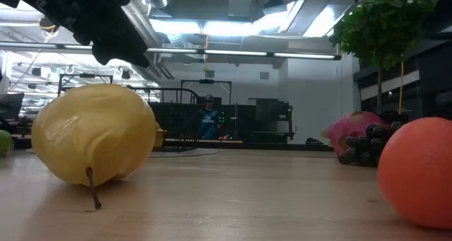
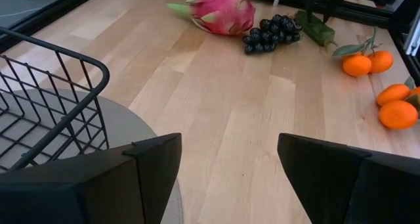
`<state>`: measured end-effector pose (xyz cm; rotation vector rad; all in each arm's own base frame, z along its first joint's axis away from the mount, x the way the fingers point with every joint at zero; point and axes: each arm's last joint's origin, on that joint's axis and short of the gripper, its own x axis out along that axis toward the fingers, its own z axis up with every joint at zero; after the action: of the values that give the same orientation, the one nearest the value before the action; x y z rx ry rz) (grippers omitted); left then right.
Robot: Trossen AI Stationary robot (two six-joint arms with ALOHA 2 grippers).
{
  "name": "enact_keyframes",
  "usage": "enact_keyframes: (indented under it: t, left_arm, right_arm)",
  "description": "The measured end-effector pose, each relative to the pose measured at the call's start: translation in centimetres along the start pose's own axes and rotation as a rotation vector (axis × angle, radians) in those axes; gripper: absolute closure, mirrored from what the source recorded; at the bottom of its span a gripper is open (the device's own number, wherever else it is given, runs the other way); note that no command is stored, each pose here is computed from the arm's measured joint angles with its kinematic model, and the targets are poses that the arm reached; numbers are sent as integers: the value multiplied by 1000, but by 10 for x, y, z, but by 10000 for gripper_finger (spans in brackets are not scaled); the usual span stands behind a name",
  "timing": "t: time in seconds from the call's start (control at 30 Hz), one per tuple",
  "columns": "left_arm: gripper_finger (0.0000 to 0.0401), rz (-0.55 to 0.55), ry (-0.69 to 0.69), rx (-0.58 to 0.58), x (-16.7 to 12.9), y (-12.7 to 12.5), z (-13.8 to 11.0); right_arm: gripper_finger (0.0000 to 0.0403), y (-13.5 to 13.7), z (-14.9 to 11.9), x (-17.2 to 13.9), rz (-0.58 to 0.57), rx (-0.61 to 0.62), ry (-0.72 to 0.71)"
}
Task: Build produce basket
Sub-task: Put the green chili pepper into the black wire basket
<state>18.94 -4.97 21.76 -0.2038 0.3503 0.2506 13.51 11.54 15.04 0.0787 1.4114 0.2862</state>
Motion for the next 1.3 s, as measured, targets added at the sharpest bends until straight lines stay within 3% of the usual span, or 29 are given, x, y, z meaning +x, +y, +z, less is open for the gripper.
enact_keyframes:
  t: [0.07,0.23,0.67,0.83,1.0,1.17,1.3]
  left_arm:
    - [158,0,0,0,0,0,0]
    - [158,0,0,0,0,0,0]
    - [158,2,5,3,0,0,0]
    - [158,2,5,3,0,0,0]
    - [158,2,5,4,0,0,-1]
    - [158,2,6,3,0,0,-1]
    - [158,2,6,3,0,0,-1]
  right_arm:
    - [246,3,5,0,32,-72,-55]
    - [246,10,15,-1,99,-98,-161]
    - [246,5,8,4,85,-162,-126]
    - [247,-2,0,13,47,-93,-120]
    - [247,-4,-1,14,6,-91,-135]
    - [247,-8,0,14,-115,-73,-195]
    - [247,-7,3,15,-108,-106,-239]
